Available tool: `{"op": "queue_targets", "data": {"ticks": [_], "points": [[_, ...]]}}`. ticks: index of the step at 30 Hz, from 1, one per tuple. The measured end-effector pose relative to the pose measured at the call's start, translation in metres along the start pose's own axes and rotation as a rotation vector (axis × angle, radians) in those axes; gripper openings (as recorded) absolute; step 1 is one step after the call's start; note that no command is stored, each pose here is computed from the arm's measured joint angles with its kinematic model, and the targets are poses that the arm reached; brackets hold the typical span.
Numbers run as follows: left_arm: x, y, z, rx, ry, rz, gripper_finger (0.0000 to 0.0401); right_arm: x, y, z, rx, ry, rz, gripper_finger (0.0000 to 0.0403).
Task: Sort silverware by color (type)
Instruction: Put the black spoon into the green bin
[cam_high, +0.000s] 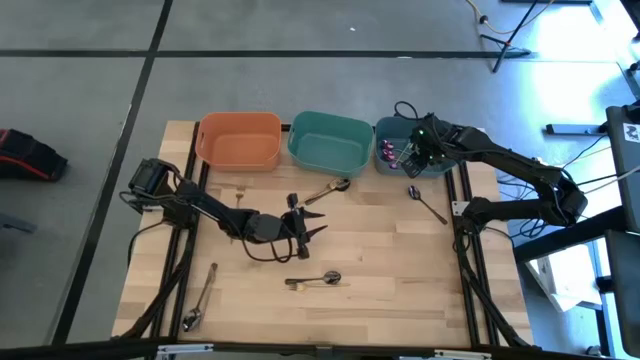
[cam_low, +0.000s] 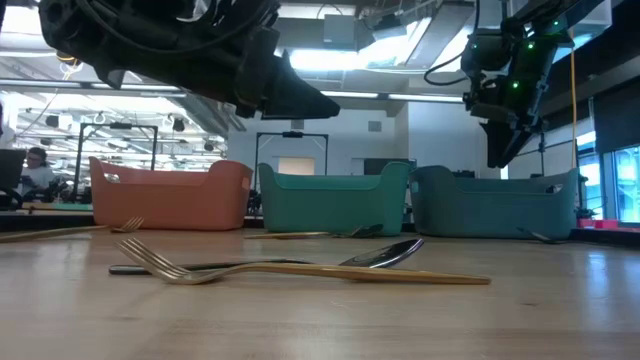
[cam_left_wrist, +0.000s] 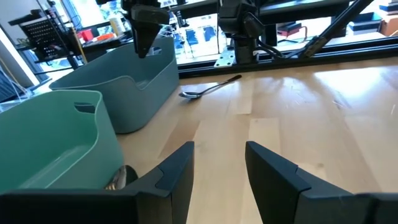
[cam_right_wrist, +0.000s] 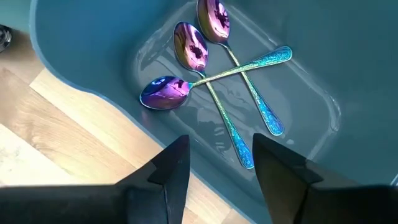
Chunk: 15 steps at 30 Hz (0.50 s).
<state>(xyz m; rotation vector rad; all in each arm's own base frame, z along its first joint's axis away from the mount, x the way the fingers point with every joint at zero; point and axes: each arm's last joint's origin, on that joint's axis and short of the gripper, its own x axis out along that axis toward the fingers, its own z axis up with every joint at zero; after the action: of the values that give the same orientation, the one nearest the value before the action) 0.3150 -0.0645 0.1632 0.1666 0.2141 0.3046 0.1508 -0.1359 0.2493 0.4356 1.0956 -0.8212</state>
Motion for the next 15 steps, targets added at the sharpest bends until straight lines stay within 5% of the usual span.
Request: {"op": "queue_targets", "data": {"ticks": [15], "points": [[0.0, 0.0, 0.0, -0.002, -0.004, 0.001, 0.014, -0.017, 0.022, -0.023, -0.089, 0.093, 0.055, 0.0168]]}}
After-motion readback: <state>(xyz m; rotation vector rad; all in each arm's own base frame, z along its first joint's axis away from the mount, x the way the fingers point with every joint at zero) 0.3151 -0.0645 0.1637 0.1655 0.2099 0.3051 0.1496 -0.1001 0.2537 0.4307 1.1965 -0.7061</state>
